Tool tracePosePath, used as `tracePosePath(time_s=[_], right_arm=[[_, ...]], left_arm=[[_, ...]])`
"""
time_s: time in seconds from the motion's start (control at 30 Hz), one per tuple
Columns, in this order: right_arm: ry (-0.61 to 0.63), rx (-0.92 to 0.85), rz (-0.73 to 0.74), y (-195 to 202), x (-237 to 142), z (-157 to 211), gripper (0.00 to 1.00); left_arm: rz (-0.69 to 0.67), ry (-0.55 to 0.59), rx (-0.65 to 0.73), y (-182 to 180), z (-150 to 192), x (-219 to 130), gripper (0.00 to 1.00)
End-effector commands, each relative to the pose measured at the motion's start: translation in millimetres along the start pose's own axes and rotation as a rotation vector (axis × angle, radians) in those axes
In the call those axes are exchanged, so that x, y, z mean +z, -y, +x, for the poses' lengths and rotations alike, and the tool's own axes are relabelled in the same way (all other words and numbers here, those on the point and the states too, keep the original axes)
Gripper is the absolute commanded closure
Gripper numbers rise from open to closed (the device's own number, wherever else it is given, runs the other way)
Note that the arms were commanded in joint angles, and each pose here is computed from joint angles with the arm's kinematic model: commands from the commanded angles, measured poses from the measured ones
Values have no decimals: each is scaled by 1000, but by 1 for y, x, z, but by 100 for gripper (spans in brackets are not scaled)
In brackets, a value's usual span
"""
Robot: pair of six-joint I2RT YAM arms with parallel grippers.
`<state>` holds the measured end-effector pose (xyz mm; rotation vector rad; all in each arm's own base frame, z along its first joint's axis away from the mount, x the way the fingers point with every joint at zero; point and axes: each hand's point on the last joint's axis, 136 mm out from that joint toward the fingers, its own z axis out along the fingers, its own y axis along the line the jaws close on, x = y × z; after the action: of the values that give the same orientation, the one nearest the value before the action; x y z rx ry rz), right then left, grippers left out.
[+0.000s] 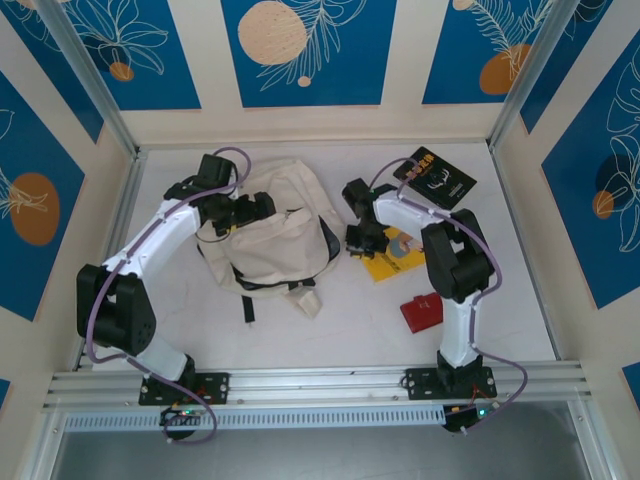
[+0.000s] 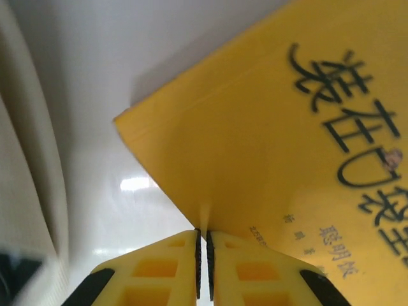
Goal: Pack books, pencil case, and school supplies into a backpack
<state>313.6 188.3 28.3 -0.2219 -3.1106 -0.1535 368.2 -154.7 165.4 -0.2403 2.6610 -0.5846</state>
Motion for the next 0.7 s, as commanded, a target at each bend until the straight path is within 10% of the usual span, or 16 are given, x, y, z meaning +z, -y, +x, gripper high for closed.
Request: tracePosePath(time_s=[0.0, 0.37, 0.67], right_arm=[[-118, 39, 22, 15, 5, 48, 85], [129, 329, -64, 78, -55, 23, 40], [121, 513, -202, 127, -42, -7, 38]], left_arm=[[51, -7, 28, 20, 3, -6, 0], [134, -95, 202, 98, 33, 24, 0], [212, -221, 349, 187, 75, 77, 10]])
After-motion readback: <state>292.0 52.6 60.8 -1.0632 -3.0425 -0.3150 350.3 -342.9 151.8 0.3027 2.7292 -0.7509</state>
